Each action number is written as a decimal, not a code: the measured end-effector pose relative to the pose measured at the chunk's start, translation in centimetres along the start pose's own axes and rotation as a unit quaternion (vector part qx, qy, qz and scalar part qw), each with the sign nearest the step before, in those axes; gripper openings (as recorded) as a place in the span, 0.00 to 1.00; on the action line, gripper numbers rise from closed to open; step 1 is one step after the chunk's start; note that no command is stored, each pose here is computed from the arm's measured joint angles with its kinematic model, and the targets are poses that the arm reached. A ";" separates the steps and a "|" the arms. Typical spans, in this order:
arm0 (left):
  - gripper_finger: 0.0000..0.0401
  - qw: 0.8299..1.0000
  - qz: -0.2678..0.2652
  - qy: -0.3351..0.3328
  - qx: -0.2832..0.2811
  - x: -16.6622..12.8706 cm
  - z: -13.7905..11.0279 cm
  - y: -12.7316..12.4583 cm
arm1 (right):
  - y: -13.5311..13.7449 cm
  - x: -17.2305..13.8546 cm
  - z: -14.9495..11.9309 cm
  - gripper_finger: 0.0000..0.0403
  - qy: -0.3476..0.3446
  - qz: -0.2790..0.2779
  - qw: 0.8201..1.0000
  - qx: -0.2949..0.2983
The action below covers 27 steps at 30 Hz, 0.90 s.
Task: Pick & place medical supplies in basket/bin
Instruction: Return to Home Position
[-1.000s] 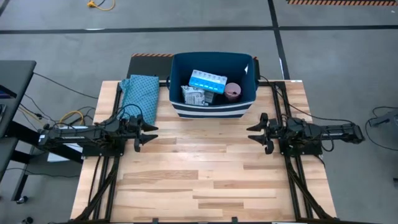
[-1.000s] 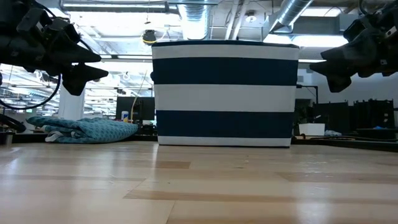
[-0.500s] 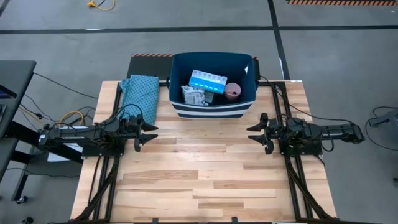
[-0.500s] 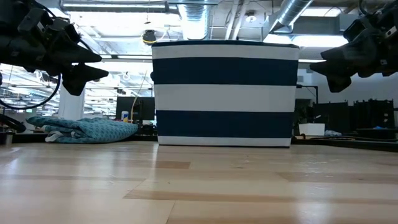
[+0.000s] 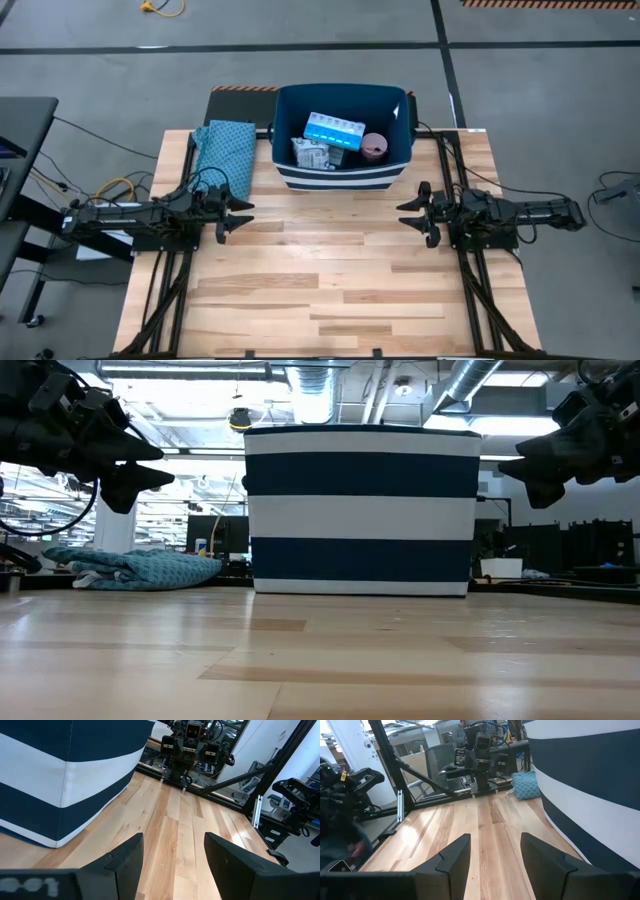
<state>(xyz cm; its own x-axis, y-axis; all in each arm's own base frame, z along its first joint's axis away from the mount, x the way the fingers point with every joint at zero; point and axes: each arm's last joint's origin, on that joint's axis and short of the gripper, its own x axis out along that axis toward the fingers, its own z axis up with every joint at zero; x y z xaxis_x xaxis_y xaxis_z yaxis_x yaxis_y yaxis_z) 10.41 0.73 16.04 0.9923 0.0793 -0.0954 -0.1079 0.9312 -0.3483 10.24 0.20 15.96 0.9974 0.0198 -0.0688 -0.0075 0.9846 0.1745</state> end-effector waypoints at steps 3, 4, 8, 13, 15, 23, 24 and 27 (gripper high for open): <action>0.50 1.000 0.000 0.000 0.000 0.0 0.0 0.0 | 0.0 0.0 0.0 0.41 0.000 0.000 1.000 0.000; 0.50 1.000 0.000 0.000 0.000 0.0 0.0 0.0 | 0.0 0.0 0.0 0.41 0.000 0.000 1.000 0.000; 0.50 1.000 0.000 0.000 0.000 0.0 0.0 0.0 | 0.0 0.0 0.0 0.42 0.000 0.000 1.000 0.000; 0.50 1.000 0.000 0.000 0.000 0.0 0.0 0.0 | 0.0 0.0 0.0 0.41 0.000 0.000 1.000 0.000; 0.50 1.000 0.000 0.000 0.000 0.0 0.0 0.0 | 0.0 0.0 0.0 0.41 0.000 0.000 1.000 0.000; 0.50 1.000 0.000 0.000 0.000 0.0 0.0 0.0 | 0.0 0.0 0.0 0.42 0.000 0.000 1.000 0.000; 0.50 1.000 0.000 0.000 0.000 0.0 0.0 0.0 | 0.0 0.0 0.0 0.42 0.000 0.000 1.000 0.000; 0.50 1.000 0.000 0.000 0.000 0.0 0.0 0.0 | 0.0 0.0 0.0 0.41 0.000 0.000 1.000 0.000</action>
<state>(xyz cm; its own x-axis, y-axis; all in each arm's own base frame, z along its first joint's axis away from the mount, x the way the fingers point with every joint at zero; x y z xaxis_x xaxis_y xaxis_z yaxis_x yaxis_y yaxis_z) 10.41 0.73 16.06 0.9922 0.0801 -0.0950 -0.1085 0.9311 -0.3483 10.24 0.20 15.96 0.9974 0.0198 -0.0692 -0.0074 0.9847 0.1744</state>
